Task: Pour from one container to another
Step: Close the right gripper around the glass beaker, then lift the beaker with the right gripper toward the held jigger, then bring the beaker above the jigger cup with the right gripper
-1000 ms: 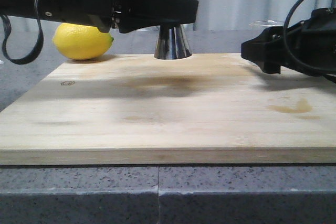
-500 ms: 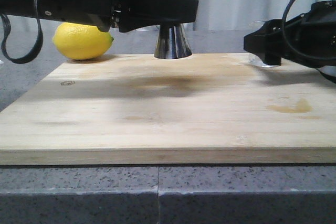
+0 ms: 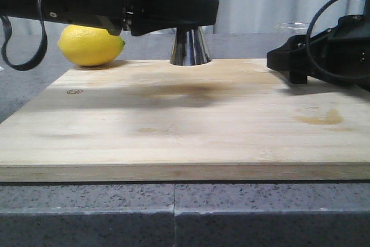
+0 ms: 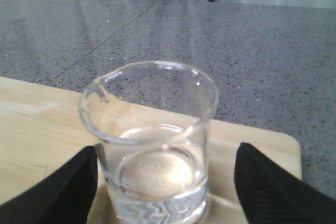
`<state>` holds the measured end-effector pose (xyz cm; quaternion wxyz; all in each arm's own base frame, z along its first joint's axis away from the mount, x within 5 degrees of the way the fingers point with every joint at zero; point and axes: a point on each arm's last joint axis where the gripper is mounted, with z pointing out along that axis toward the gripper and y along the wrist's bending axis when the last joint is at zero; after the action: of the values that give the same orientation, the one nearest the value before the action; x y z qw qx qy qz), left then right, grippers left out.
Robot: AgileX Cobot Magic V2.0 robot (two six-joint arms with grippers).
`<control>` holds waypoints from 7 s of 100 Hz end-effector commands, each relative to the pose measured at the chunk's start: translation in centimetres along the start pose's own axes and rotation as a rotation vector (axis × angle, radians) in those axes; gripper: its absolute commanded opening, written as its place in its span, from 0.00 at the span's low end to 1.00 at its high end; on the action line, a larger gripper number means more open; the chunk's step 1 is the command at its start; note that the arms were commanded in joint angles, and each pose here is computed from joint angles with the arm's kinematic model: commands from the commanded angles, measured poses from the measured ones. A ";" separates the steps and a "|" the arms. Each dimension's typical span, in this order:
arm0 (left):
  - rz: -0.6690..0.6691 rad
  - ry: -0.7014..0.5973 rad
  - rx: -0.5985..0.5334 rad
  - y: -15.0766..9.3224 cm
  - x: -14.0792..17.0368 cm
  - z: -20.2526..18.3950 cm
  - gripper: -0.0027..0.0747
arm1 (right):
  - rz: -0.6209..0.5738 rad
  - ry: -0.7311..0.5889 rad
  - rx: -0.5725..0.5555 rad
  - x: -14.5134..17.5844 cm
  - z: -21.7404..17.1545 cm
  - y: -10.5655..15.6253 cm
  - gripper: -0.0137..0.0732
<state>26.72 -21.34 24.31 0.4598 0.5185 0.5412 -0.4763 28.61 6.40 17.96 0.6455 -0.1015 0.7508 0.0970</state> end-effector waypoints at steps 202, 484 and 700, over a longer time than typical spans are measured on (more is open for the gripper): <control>0.044 -0.181 0.152 -1.9 -3.5 -0.4 0.01 | -0.098 -0.175 -0.065 -5.5 -2.0 0.7 0.32; 0.048 -0.164 0.163 -2.1 -3.3 -0.4 0.01 | -0.478 -0.193 -0.310 -19.2 -9.0 9.1 0.32; 0.047 -0.152 0.172 -2.1 -3.2 -0.4 0.01 | -0.693 -0.131 -0.327 -18.1 -9.0 10.7 0.32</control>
<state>26.51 -21.31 24.10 0.4469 0.5289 0.5417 -0.4765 20.03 14.35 35.59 0.6334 -0.4364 0.6389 -0.0091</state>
